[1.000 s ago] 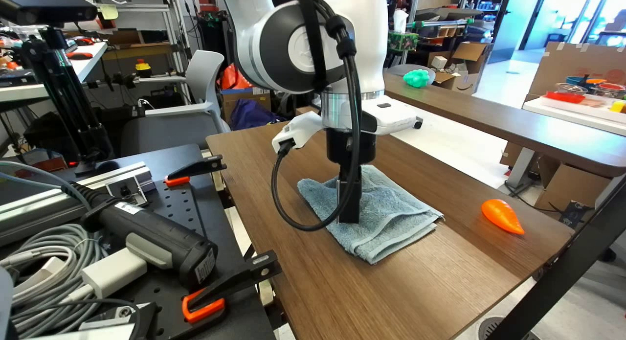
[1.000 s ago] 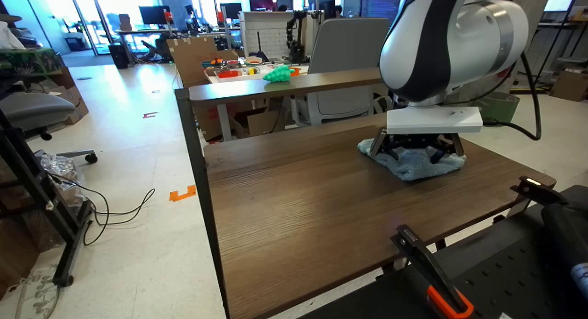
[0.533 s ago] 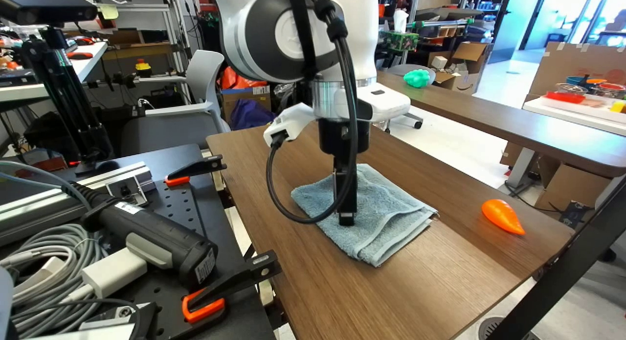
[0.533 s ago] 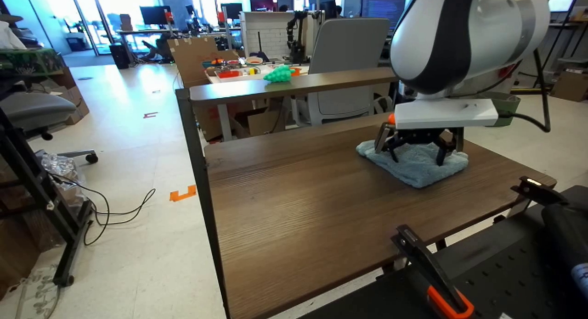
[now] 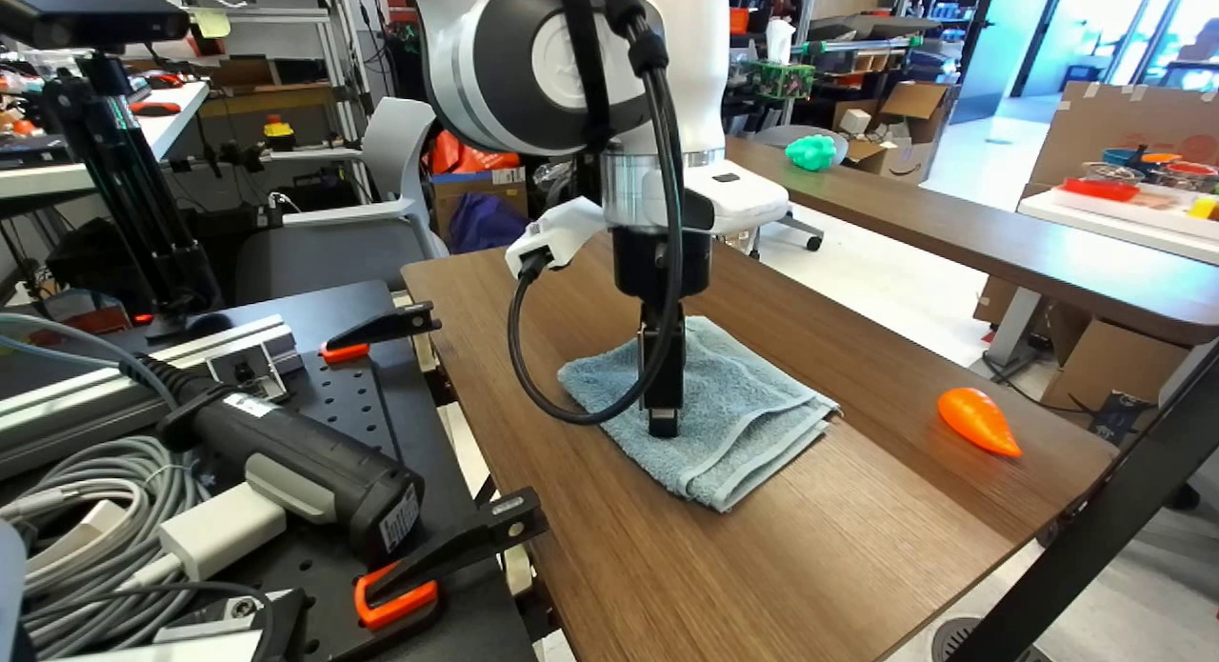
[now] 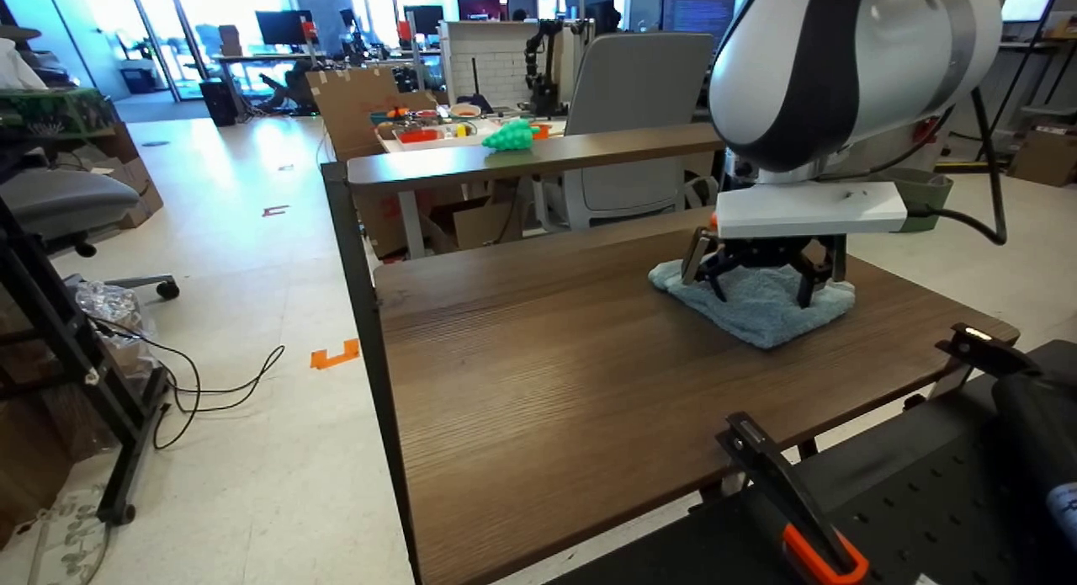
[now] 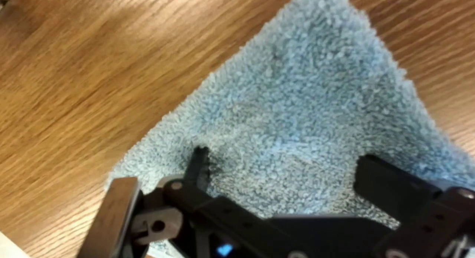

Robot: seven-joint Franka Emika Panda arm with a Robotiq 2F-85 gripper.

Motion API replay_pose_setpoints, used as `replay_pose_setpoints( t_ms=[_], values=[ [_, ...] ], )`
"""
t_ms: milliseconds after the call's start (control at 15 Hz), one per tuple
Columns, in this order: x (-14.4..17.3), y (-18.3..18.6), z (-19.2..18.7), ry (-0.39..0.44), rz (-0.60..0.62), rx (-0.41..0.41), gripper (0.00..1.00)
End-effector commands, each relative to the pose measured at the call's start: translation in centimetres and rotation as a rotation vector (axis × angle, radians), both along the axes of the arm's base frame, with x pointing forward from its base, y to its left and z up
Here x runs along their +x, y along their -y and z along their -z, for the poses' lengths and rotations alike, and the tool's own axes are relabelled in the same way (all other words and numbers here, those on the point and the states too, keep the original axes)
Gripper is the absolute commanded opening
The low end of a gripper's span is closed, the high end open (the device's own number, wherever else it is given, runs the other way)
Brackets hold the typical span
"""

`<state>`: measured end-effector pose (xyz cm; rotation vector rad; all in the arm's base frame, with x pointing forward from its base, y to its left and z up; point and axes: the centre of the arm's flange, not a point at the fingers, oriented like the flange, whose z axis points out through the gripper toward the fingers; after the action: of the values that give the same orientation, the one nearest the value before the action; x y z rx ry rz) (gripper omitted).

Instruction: Wipe the table with the towel

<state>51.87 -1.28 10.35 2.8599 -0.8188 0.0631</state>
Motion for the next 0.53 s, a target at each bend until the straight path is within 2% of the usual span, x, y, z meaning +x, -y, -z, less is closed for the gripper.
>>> replay_pose_setpoints(
  t_ms=[0, 200, 467],
  values=[
    [1.8, 0.1, 2.1, -0.036, 0.04, -0.018, 1.0],
    [3.1, 0.0, 2.7, -0.034, 0.085, -0.015, 1.0],
    [3.9, -3.6, 3.9, -0.008, 0.012, 0.01, 1.0]
  ],
)
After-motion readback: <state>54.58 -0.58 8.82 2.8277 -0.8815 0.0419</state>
